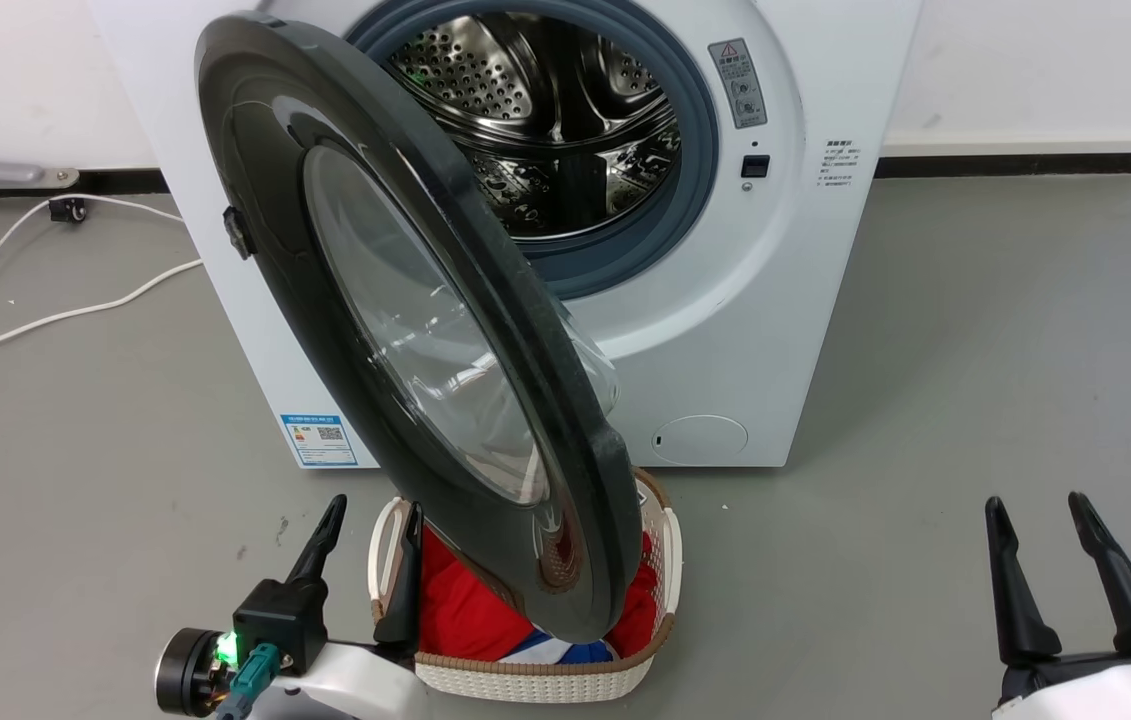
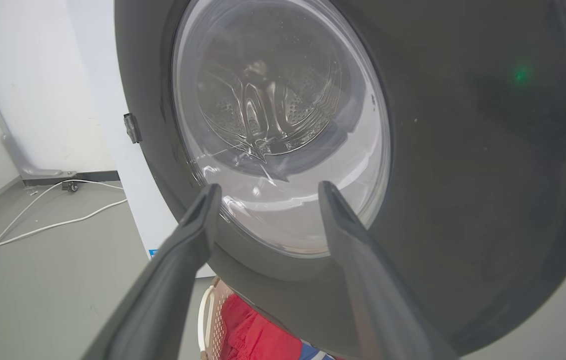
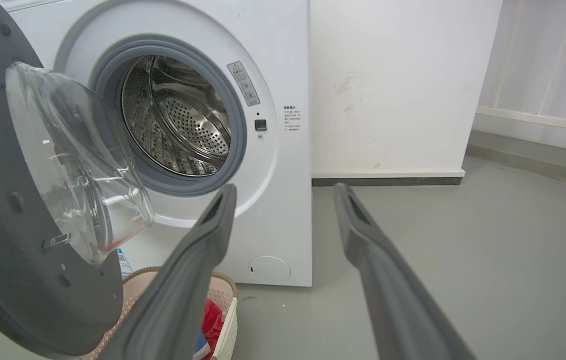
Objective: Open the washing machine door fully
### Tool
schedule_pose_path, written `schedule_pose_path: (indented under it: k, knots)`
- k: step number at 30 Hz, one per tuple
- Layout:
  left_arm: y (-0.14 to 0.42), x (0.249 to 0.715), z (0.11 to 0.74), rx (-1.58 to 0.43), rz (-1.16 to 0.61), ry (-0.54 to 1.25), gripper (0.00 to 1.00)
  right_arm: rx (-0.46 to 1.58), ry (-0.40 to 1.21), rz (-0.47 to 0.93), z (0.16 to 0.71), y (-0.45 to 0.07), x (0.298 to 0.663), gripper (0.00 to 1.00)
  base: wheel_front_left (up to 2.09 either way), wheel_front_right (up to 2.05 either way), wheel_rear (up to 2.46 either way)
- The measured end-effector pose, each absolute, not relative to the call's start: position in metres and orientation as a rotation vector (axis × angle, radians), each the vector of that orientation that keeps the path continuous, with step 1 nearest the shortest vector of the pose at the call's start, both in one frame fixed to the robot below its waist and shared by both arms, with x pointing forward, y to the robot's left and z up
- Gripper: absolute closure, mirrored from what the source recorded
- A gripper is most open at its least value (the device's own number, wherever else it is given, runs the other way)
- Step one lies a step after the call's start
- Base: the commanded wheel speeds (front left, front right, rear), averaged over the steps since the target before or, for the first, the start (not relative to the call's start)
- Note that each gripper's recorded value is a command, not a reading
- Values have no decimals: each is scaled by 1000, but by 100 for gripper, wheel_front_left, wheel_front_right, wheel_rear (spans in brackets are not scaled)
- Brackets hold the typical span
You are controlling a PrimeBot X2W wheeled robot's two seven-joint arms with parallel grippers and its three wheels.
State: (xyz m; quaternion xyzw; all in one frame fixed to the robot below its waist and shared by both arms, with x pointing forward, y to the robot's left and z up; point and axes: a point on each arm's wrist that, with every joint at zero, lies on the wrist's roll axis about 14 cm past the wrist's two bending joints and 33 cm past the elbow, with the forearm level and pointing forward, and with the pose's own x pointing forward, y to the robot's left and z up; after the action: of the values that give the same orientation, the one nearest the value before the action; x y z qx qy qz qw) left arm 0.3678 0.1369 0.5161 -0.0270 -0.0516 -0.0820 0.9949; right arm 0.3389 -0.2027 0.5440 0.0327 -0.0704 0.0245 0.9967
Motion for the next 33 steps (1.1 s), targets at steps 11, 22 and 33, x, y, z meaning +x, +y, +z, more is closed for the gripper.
schedule_pose_path:
  k: [11, 22, 33]
  knots:
    - [146, 364, 512, -51, -136, -94, 0, 32, -81, 41, 527, -198, 328, 0, 0, 0, 0]
    - [145, 364, 508, -60, -135, -80, 0, 49, -79, 40, 527, -195, 328, 0, 0, 0, 0]
    - [144, 365, 506, -72, -138, -71, 100, 50, -75, 43, 528, -192, 328, 0, 0, 0, 0]
